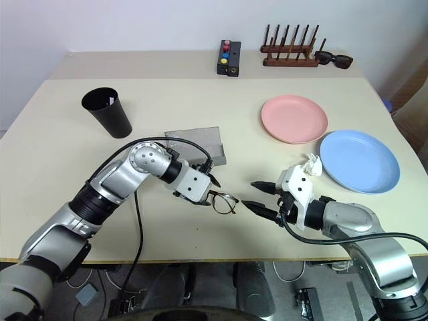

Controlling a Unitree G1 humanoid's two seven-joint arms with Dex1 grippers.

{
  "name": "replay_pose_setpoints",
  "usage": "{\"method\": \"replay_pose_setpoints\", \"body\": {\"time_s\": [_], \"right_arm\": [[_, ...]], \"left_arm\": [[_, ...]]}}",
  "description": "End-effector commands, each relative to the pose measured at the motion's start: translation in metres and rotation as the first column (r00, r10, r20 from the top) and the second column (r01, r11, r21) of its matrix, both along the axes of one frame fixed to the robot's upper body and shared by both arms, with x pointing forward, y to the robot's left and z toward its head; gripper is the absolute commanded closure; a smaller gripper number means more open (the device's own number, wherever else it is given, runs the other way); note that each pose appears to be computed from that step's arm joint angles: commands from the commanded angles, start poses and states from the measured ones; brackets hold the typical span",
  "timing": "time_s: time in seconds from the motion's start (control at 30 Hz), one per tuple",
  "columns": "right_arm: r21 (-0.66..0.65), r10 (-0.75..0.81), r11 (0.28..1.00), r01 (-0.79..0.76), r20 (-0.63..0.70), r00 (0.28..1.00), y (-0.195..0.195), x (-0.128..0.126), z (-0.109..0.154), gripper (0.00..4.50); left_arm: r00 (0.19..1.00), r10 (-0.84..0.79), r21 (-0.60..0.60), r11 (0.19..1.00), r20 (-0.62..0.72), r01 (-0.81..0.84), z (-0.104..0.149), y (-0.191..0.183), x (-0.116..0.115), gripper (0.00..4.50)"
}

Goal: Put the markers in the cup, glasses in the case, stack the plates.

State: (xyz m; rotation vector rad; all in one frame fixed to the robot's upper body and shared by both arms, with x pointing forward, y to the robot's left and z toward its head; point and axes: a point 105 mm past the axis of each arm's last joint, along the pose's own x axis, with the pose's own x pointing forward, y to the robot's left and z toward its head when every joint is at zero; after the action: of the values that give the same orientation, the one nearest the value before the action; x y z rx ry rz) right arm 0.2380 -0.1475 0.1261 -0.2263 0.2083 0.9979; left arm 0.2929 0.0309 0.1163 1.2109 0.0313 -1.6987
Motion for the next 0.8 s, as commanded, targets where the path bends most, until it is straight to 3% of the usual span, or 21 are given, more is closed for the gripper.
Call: {"method": "replay_pose_setpoints", "body": {"time_s": [0.03,0.1,0.23,0.3,0.33,0.8], "right_arm": [[0.011,0.01,1.0,-0.011,0.041,0.999,0.0029,0.0017,0.007,1.97],[0.011,0.011,1.0,-0.011,0.043,0.999,0.0035,0.002,0.0071,1.97],[0.014,0.01,1.0,-0.011,0.048,0.999,0.0055,0.0024,0.0079,1.97],[0.014,0.01,1.0,-0.01,0.049,0.999,0.0062,0.0027,0.0081,1.97],[0.015,0.008,1.0,-0.009,0.05,0.999,0.0064,0.0029,0.0082,1.97],[0.017,0.008,1.0,-0.009,0.06,0.998,0.0081,0.0037,0.0106,1.97]], "left_arm": [[1.0,0.002,-0.007,1.0,0.024,-0.001,0.0075,0.0005,0.003,1.85],[1.0,0.016,-0.014,1.0,0.02,-0.016,0.0086,-0.0005,0.005,1.85],[0.999,0.026,-0.012,1.0,0.025,-0.026,0.007,-0.0022,0.0062,3.14],[0.999,0.027,-0.008,1.0,0.022,-0.027,0.0059,-0.0023,0.0059,3.14],[0.999,0.026,-0.011,1.0,0.026,-0.026,0.0056,-0.0028,0.0057,3.88],[0.998,0.035,-0.011,0.999,0.06,-0.034,0.0055,-0.0011,0.0087,3.88]]}}
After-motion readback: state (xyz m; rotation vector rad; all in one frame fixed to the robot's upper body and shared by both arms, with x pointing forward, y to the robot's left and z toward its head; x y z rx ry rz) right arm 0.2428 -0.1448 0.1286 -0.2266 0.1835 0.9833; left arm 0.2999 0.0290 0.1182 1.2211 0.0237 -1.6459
